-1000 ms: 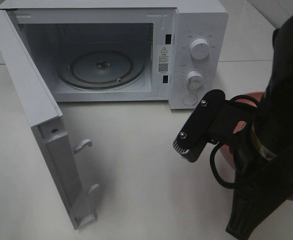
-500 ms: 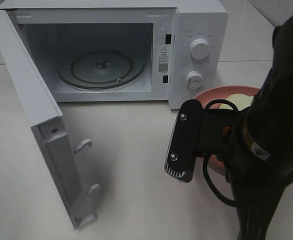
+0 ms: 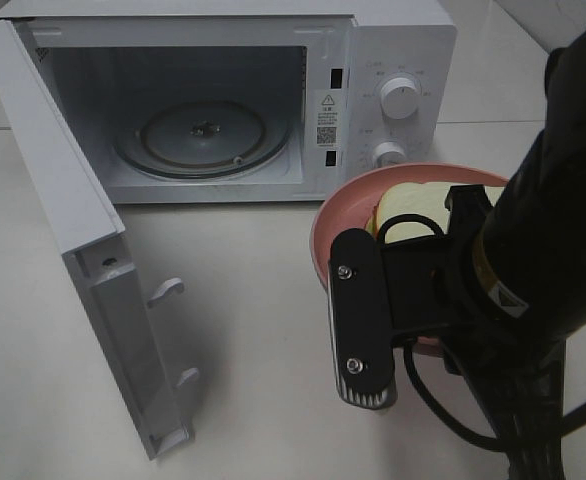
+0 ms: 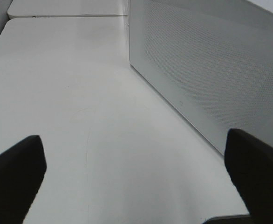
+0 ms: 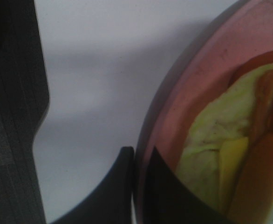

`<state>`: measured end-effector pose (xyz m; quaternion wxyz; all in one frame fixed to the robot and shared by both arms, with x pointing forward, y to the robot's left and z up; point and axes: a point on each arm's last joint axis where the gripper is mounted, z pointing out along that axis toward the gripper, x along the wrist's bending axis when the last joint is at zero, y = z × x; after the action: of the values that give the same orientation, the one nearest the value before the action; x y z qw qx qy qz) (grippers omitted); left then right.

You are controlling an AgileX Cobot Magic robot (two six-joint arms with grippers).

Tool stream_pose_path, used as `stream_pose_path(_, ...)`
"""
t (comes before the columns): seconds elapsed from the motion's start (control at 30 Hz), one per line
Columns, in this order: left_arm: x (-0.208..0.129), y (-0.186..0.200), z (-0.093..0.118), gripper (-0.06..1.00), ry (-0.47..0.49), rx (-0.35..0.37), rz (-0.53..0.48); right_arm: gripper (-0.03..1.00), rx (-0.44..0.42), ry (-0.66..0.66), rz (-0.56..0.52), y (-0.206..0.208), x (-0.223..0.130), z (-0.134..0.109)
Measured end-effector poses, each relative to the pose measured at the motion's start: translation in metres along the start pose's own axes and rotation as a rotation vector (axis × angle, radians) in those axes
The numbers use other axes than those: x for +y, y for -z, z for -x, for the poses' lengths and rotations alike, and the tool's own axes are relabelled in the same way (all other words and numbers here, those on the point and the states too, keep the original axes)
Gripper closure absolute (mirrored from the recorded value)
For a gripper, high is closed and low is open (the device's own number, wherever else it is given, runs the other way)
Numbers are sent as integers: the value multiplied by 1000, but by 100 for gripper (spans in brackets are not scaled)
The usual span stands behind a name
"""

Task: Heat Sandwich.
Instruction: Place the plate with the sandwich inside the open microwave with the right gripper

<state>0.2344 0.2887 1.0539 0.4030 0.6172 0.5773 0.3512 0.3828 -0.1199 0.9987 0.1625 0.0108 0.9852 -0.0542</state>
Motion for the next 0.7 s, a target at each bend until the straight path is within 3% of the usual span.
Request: stream_pose_path(0.7,0,0,0,-4,0,0,0,93,-42,275,86,0,8,3)
